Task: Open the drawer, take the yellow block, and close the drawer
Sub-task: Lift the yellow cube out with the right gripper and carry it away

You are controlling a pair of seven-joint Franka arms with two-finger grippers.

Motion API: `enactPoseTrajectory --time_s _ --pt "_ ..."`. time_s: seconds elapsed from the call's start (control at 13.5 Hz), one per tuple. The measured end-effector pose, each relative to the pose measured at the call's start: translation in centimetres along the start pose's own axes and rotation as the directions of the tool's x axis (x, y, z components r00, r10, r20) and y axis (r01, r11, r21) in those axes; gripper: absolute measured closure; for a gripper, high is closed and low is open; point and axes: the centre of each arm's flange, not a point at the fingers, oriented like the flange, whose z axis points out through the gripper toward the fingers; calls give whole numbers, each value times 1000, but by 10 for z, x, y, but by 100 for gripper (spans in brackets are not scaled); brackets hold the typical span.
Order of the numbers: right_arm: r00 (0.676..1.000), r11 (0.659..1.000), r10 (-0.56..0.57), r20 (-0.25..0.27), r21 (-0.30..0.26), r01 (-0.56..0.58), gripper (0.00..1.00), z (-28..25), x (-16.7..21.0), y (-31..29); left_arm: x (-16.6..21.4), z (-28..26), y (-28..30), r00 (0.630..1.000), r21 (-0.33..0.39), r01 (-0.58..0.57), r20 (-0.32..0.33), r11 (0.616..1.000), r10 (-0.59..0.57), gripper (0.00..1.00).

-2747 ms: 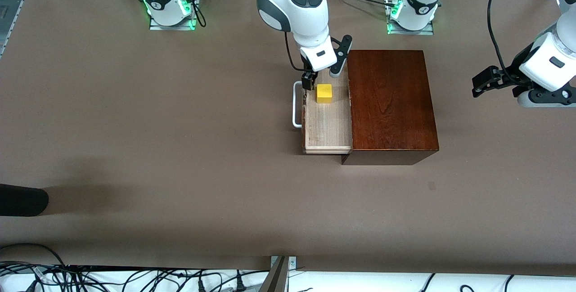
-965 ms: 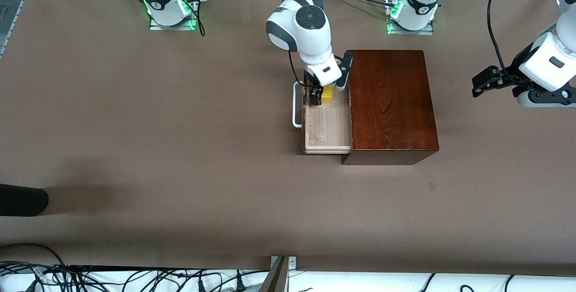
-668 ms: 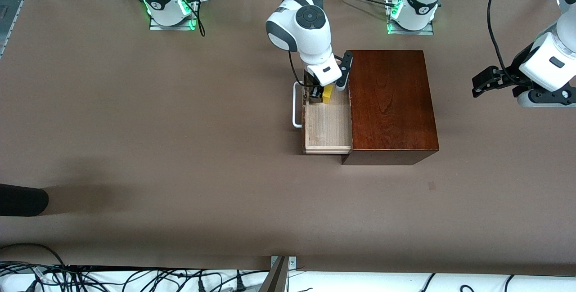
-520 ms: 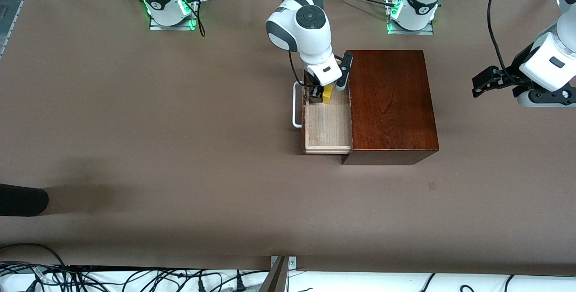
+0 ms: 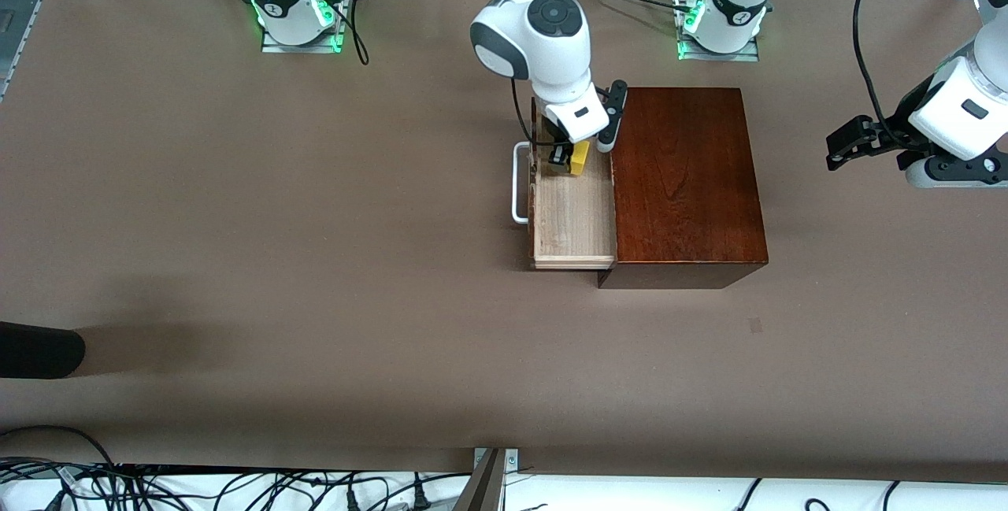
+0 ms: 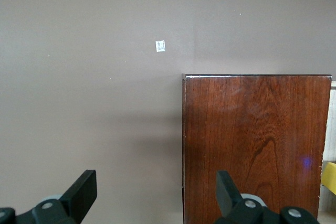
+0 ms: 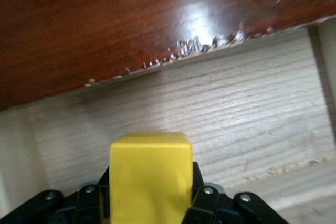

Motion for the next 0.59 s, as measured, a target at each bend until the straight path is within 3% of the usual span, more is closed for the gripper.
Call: enactPoseTrajectory --time_s 0.15,0.37,0.59 --pt "1000 1000 8 29 5 -8 44 -25 3 6 0 0 0 1000 0 0 0 1000 0 0" --pt "998 998 62 22 15 -62 44 -55 -4 34 0 1 0 1000 0 1 1 1000 -1 0" --pt "985 988 152 75 -13 -152 44 -84 -36 81 1 1 -1 1000 0 2 2 1000 -2 0"
